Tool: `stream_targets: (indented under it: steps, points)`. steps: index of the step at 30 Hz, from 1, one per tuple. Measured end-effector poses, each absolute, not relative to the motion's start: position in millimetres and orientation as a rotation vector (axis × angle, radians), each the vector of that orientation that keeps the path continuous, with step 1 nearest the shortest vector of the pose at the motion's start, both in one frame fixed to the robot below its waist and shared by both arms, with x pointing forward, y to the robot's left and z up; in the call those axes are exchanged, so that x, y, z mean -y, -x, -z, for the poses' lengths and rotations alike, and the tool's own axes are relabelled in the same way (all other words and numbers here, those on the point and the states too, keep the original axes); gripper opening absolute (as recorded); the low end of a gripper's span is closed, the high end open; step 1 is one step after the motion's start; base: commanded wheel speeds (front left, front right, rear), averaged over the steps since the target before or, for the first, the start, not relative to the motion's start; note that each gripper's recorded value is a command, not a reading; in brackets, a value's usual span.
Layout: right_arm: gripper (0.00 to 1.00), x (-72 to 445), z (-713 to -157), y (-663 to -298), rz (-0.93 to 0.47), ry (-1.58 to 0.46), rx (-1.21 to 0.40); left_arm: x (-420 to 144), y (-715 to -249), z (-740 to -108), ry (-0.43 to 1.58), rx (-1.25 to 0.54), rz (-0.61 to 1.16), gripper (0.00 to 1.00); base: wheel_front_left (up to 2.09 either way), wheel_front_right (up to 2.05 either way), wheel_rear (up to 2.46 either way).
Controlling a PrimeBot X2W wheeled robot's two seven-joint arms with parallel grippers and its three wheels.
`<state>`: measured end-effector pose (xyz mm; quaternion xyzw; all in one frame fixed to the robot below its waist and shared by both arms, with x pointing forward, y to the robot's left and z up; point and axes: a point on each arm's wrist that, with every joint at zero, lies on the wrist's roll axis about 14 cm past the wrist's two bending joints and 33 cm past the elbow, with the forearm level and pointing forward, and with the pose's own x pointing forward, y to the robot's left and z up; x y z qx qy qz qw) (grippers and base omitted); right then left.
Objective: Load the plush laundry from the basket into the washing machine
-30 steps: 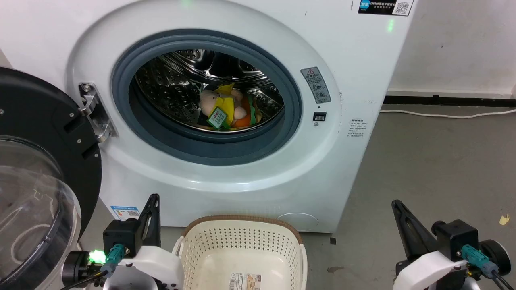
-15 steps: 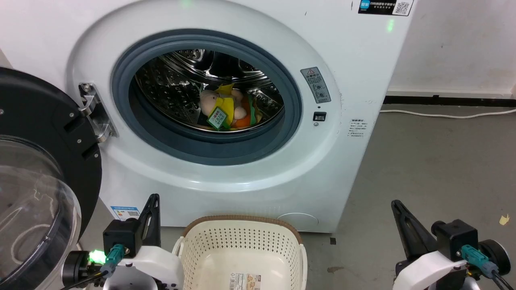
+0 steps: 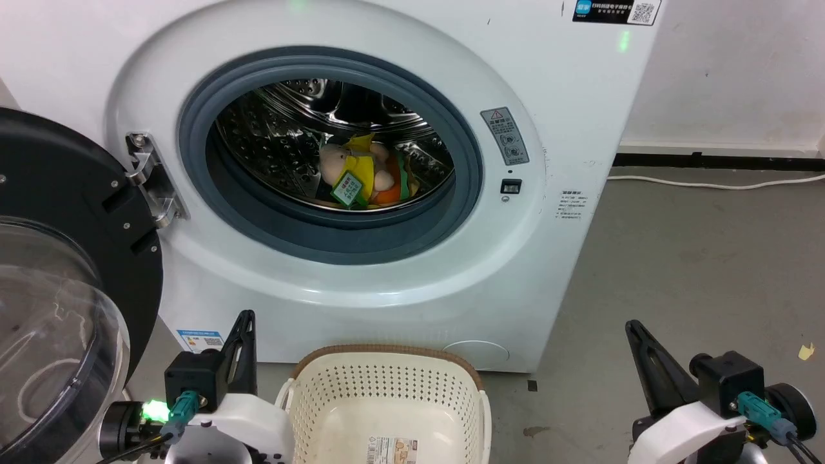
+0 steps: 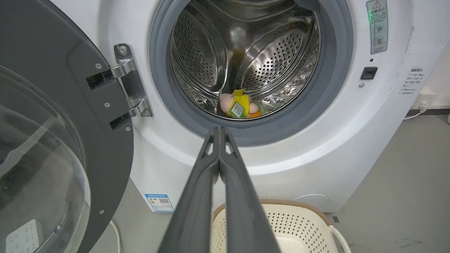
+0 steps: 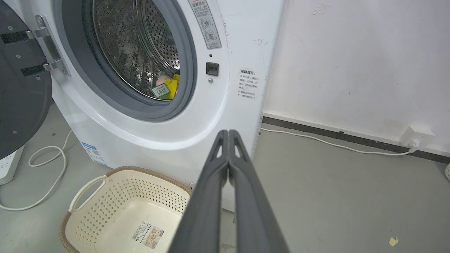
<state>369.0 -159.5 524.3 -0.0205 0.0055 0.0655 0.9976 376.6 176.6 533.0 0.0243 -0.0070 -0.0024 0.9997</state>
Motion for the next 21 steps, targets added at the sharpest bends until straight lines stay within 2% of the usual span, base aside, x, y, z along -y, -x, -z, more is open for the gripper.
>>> stream_targets:
  steps: [21]
  points:
    - [0.00,159.5,-524.2,-369.0,-0.131,0.041,-0.011,-176.7,-376.6,-532.9,-0.049,0.014,0.005,0.00,0.00,0.00,0.00]
